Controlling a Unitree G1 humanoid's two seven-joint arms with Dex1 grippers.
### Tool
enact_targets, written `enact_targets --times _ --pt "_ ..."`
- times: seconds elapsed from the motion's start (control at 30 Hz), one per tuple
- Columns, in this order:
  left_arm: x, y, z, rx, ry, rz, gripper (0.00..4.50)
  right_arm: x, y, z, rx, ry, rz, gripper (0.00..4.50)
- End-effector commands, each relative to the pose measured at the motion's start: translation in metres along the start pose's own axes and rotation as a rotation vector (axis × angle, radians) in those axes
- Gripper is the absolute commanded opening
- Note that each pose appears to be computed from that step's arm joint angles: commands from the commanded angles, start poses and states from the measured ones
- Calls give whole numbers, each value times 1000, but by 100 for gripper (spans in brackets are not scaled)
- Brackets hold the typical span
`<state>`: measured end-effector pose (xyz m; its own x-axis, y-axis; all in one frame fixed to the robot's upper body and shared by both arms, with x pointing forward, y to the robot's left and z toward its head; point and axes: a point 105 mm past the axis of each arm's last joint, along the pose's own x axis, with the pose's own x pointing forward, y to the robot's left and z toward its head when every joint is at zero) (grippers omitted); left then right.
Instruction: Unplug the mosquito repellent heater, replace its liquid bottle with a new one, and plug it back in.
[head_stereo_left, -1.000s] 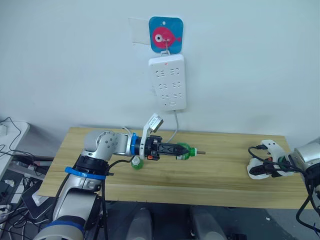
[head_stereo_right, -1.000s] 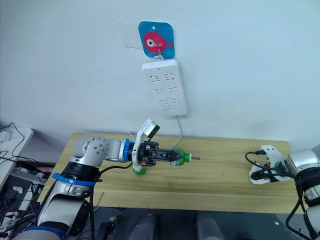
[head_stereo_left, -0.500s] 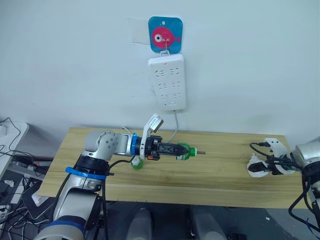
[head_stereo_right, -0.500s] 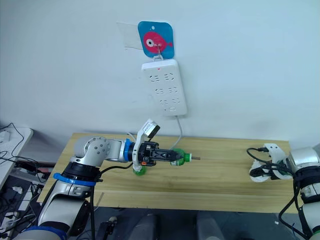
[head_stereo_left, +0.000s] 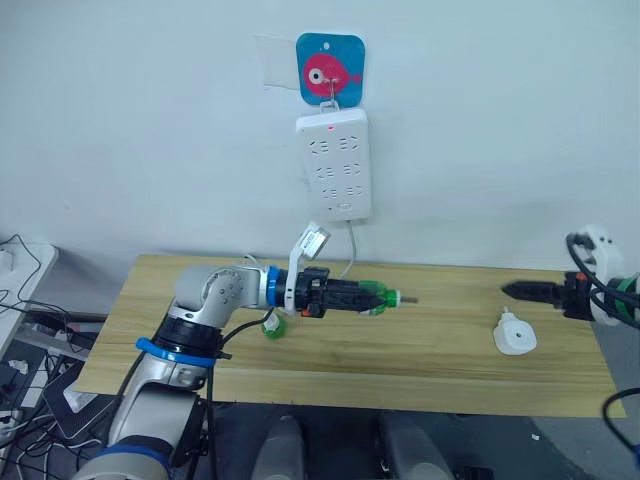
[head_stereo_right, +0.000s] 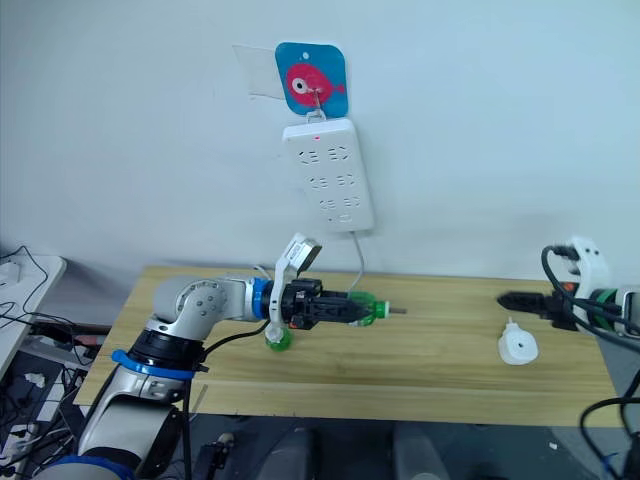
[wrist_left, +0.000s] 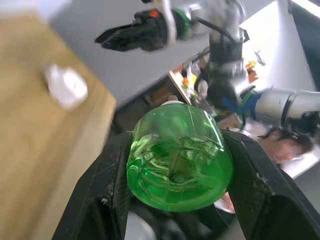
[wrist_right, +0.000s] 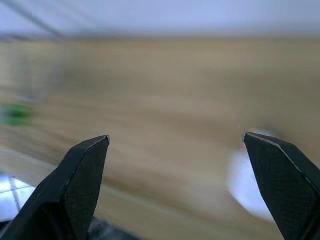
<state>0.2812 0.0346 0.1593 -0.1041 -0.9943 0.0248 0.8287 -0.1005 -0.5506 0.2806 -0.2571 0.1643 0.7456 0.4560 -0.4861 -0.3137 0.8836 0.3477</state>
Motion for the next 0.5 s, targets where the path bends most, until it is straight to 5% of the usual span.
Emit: enact_targets --times 0.03,0.17,0.33,0.5 --pt "10 -9 25 280 -97 2 224 -21 15 10 -9 -289 -57 447" --pt "19 -13 45 485 -204 41 224 -15 45 3 142 -525 74 447" --pt "28 -3 56 616 -271 134 224 -2 104 -14 273 -640 256 447" --pt "32 -1 55 645 -281 140 224 3 135 -4 446 -746 345 447"
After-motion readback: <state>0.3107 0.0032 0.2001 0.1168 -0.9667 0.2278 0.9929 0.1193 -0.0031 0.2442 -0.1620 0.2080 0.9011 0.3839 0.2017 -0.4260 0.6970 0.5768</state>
